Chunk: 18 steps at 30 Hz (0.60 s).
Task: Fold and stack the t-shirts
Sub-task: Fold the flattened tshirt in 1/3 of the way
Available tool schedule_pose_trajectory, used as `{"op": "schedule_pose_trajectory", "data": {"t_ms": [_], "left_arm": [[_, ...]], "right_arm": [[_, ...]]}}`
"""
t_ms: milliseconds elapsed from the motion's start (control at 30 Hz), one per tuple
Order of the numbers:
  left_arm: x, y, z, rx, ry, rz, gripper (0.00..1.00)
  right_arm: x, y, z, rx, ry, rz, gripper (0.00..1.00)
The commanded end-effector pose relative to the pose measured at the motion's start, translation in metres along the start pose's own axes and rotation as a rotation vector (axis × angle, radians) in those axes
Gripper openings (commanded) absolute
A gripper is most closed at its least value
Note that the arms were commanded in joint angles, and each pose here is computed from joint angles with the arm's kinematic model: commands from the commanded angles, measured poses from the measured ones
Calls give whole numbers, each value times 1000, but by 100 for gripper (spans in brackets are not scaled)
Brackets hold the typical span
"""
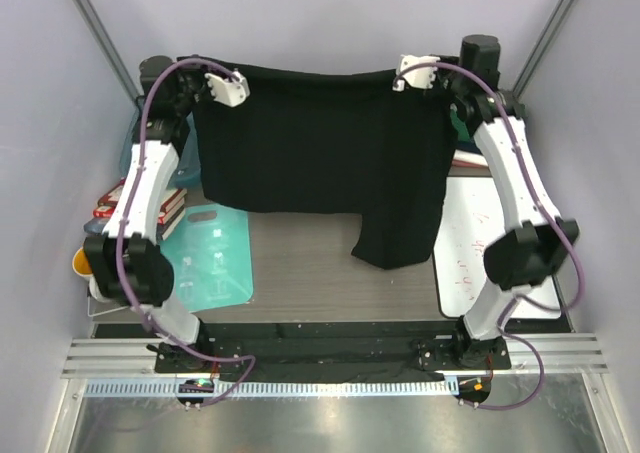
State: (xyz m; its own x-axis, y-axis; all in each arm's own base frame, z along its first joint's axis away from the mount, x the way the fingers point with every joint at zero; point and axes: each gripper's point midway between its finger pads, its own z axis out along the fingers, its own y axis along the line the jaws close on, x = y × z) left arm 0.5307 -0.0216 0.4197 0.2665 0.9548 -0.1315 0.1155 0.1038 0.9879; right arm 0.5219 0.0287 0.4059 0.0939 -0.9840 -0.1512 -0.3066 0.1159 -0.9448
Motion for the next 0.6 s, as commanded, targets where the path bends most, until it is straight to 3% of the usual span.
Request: {"op": "schedule_pose_trajectory", "data": {"t_ms": [0,67,133,167,200,267,333,400,433,500,567], "left_arm": [[29,14,43,-98,65,135,0],[36,31,56,-161,86,140,0],[39,73,66,-273,101,117,0],[30,124,51,-401,94,128,0],[34,122,64,-416,101,121,0],[23,171,44,-559,90,150,0],[15,193,30,-635,75,173,0],[9,198,21,-685,59,162,0],[0,215,-4,-726,51,160,0],[3,180,5,-652,42,124,0],[5,141,3,-561,40,106,0]], "right_arm": [[17,-56,35,203,47,37,1],[15,-88,43,290,39,33,1],[14,-113,43,362,28,11,1],[10,-136,36,424,20,-19,1],[6,-148,30,459,3,-37,1],[1,-176,5,541,3,-74,1],[-8,-180,-3,546,-41,-91,1],[-11,-190,-31,569,-47,-88,1],[-8,-170,-19,510,-44,-82,1],[-10,-168,-40,504,-53,-59,1],[-6,-134,-27,404,-53,-38,1]]}}
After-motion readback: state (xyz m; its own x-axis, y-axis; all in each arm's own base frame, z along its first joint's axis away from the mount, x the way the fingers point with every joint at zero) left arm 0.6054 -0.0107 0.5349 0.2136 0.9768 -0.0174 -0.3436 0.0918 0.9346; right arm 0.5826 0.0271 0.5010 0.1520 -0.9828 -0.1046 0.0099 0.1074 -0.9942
